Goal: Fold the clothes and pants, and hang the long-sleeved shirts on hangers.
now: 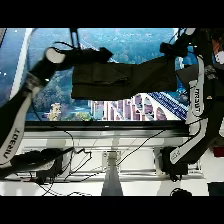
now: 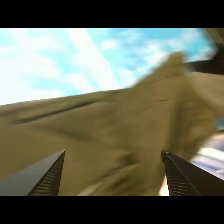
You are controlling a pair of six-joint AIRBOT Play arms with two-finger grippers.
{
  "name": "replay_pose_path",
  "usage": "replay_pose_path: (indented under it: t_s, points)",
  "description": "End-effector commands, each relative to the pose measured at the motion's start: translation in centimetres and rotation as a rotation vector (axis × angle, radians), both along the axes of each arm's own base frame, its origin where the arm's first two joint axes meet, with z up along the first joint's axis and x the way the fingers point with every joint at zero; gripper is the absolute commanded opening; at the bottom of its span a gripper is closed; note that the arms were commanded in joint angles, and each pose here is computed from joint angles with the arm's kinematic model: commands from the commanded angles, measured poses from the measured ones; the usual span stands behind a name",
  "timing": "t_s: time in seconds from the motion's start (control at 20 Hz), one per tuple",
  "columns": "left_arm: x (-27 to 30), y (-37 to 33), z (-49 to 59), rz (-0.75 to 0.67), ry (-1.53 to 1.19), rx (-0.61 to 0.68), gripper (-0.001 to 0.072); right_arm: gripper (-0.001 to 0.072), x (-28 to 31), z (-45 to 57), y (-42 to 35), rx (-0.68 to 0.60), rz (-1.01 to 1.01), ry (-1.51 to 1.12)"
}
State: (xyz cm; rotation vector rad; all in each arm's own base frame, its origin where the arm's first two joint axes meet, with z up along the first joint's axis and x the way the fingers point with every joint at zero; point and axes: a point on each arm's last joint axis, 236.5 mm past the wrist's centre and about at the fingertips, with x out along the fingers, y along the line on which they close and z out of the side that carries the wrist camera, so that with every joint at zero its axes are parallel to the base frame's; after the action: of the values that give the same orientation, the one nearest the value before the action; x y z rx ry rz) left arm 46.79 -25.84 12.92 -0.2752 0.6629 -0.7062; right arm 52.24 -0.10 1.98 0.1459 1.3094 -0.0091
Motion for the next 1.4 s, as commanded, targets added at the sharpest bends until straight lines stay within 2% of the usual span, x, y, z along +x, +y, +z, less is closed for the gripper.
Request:
replay_pose_path:
  t_s: [0.0, 0.05, 0.1, 0.15, 0.25, 0.3, 0.4, 0.45, 0.55, 0.6, 0.65, 0.75, 0.8, 0.85, 0.9, 0.95, 1.1, 1.2, 1.3, 1.35]
  points:
    - [0.1, 10.6, -1.8, 0.067, 0.102, 0.125, 0.0694, 0.0032, -1.9, -1.2, -1.2, 0.025, 0.07, 0.068]
    - [-0.2, 13.9, -2.9, 0.095, 0.171, 0.122, 0.0685, 0.0032, -1.4, -1.2, 0.1, 0.068, 0.083, 0.044]
    - [-0.8, 16.6, -4.3, 0.114, 0.243, 0.115, 0.0635, 0.0032, -0.7, -1.0, 1.6, 0.117, 0.109, 0.009]
    - [-1.4, 18.9, -6.1, 0.134, 0.318, 0.103, 0.0617, 0.0032, -0.1, -0.6, 2.9, 0.153, 0.14, -0.022]
    - [-2.3, 22.0, -10.1, 0.176, 0.445, 0.069, 0.0618, 0.0053, 0.8, 0.1, 5.2, 0.203, 0.18, -0.076]
    - [-2.8, 22.5, -12.2, 0.188, 0.502, 0.05, 0.0619, 0.014, 1.3, 0.3, 5.8, 0.205, 0.185, -0.098]
    - [-3.7, 22.2, -16.8, 0.194, 0.615, 0.01, 0.0619, 0.053, 1.9, 0.5, 6.9, 0.199, 0.2, -0.129]
    - [-3.7, 21.2, -18.4, 0.193, 0.654, -0.023, 0.0619, 0.0697, 2.2, 0.6, 7.5, 0.198, 0.208, -0.142]
    - [-2.7, 19.2, -20.9, 0.201, 0.699, -0.102, 0.0617, 0.0689, 2.2, 0.7, 8.5, 0.197, 0.226, -0.149]
    - [-2.2, 18.1, -21.8, 0.197, 0.7, -0.126, 0.0584, 0.0685, 2.2, 0.7, 9.0, 0.197, 0.233, -0.152]
    - [-2.0, 17.0, -22.8, 0.185, 0.704, -0.133, 0.0539, 0.0685, 2.3, 0.7, 9.3, 0.197, 0.238, -0.156]
    - [-2.6, 14.7, -24.4, 0.144, 0.728, -0.115, 0.0535, 0.0685, 2.5, 0.8, 9.8, 0.196, 0.246, -0.167]
    - [-2.8, 13.7, -24.9, 0.127, 0.735, -0.105, 0.047, 0.0685, 2.7, 0.9, 10.1, 0.196, 0.248, -0.178]
    - [-3.0, 12.8, -25.1, 0.113, 0.734, -0.094, 0.037, 0.0685, 3.0, 1.1, 10.3, 0.197, 0.246, -0.192]
    - [-3.0, 12.1, -25.0, 0.098, 0.729, -0.087, 0.0181, 0.0685, 3.2, 1.2, 10.4, 0.195, 0.247, -0.201]
    - [-2.8, 11.8, -24.4, 0.087, 0.718, -0.087, 0.0027, 0.0684, 3.3, 1.2, 10.5, 0.196, 0.246, -0.208]
    - [-1.7, 13.9, -19.9, 0.063, 0.674, -0.019, 0.0019, 0.0684, 3.2, 1.2, 10.8, 0.197, 0.253, -0.207]
    - [-2.2, 18.0, -15.7, 0.072, 0.66, 0.169, 0.0019, 0.0656, 2.8, 1.1, 11.1, 0.195, 0.28, -0.196]
    - [-3.4, 22.4, -10.4, 0.128, 0.657, 0.367, 0.0019, 0.0473, 2.6, 1.1, 12.0, 0.19, 0.324, -0.2]
    - [-4.3, 23.7, -7.6, 0.133, 0.642, 0.438, 0.002, 0.0431, 2.6, 1.1, 12.7, 0.19, 0.334, -0.204]
